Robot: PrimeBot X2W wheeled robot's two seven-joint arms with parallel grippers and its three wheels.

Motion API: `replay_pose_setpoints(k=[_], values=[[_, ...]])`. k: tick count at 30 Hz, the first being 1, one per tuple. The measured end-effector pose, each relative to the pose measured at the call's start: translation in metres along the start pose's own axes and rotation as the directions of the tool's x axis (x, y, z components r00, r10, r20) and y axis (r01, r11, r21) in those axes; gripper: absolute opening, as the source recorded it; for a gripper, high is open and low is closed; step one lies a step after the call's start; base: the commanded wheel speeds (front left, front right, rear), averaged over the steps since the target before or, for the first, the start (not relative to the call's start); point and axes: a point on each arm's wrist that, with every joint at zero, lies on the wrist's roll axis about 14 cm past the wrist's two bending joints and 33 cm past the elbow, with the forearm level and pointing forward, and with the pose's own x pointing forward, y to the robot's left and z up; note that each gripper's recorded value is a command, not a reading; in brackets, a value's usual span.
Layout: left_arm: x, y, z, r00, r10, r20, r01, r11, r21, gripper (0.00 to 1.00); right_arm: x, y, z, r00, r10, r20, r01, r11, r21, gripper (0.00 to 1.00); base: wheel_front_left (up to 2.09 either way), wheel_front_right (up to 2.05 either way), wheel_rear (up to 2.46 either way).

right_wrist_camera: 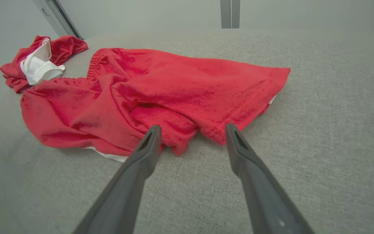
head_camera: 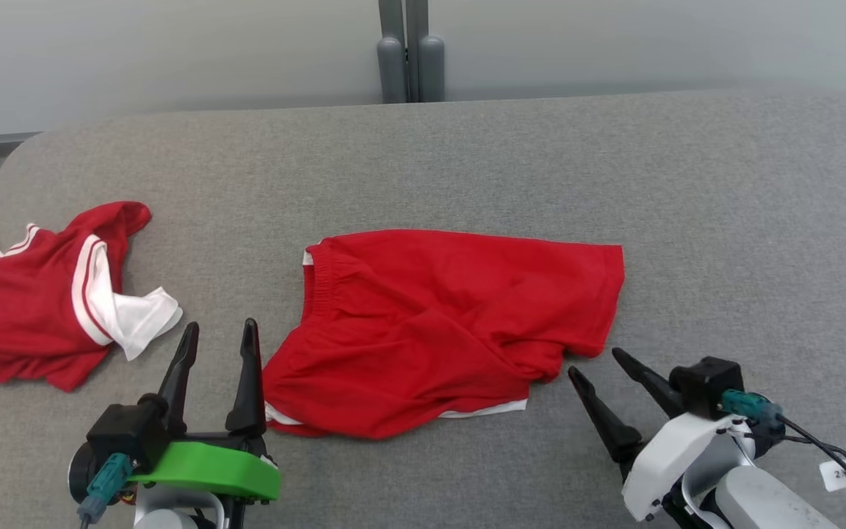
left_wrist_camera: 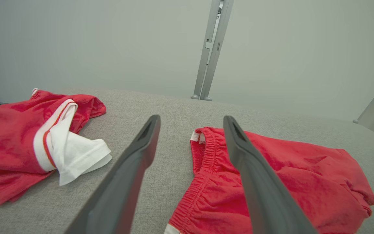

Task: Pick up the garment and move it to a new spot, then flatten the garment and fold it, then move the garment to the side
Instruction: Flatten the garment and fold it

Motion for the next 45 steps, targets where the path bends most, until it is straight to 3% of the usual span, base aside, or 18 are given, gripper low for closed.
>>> replay_pose_setpoints(k=[7,11,12,14,15,21,31,35,45], values=[[-0.009,0.009,0.004,0.999,0.034,0.019,-0.033,0.999,-0.026,1.00,0.017,0.009,-0.036,0.976,0.065,-0.209,-0.079,0.995,-0.060,1.00,0.00,0.00,0.00],[-0.014,0.019,0.008,0.997,0.067,0.033,-0.066,0.997,-0.032,1.00,0.026,0.013,-0.044,0.965,0.084,-0.248,-0.105,0.992,-0.073,0.97,0.00,0.00,0.00],[-0.015,0.022,0.009,0.997,0.075,0.036,-0.074,0.997,-0.031,1.00,0.028,0.014,-0.044,0.964,0.089,-0.249,-0.111,0.991,-0.077,0.73,0.00,0.00,0.00],[-0.017,0.027,0.011,0.995,0.090,0.042,-0.089,0.996,-0.031,1.00,0.032,0.016,-0.045,0.963,0.097,-0.251,-0.121,0.989,-0.081,0.37,0.00,0.00,0.00],[-0.018,0.029,0.011,0.995,0.094,0.043,-0.093,0.995,-0.029,1.00,0.033,0.017,-0.047,0.961,0.103,-0.257,-0.130,0.988,-0.089,0.00,0.00,0.00,0.00],[-0.021,0.031,0.013,0.993,0.103,0.053,-0.101,0.994,-0.038,1.00,0.029,0.013,-0.047,0.952,0.111,-0.285,-0.146,0.984,-0.106,0.00,0.00,0.00,0.00],[-0.020,0.026,-0.002,0.996,0.091,0.013,-0.090,0.994,-0.056,1.00,0.029,0.005,0.022,0.948,0.182,-0.259,-0.227,0.962,-0.152,0.00,0.00,0.00,0.00],[-0.013,0.024,-0.007,0.997,0.084,-0.002,-0.083,0.994,-0.064,1.00,0.043,-0.009,0.056,0.960,0.177,-0.218,-0.220,0.956,-0.193,0.00,0.00,0.00,0.00],[0.012,0.030,-0.019,0.996,0.086,-0.034,-0.088,0.993,-0.074,1.00,0.109,-0.039,0.066,0.935,0.153,-0.321,-0.212,0.964,-0.158,0.00,0.00,0.00,0.00]])
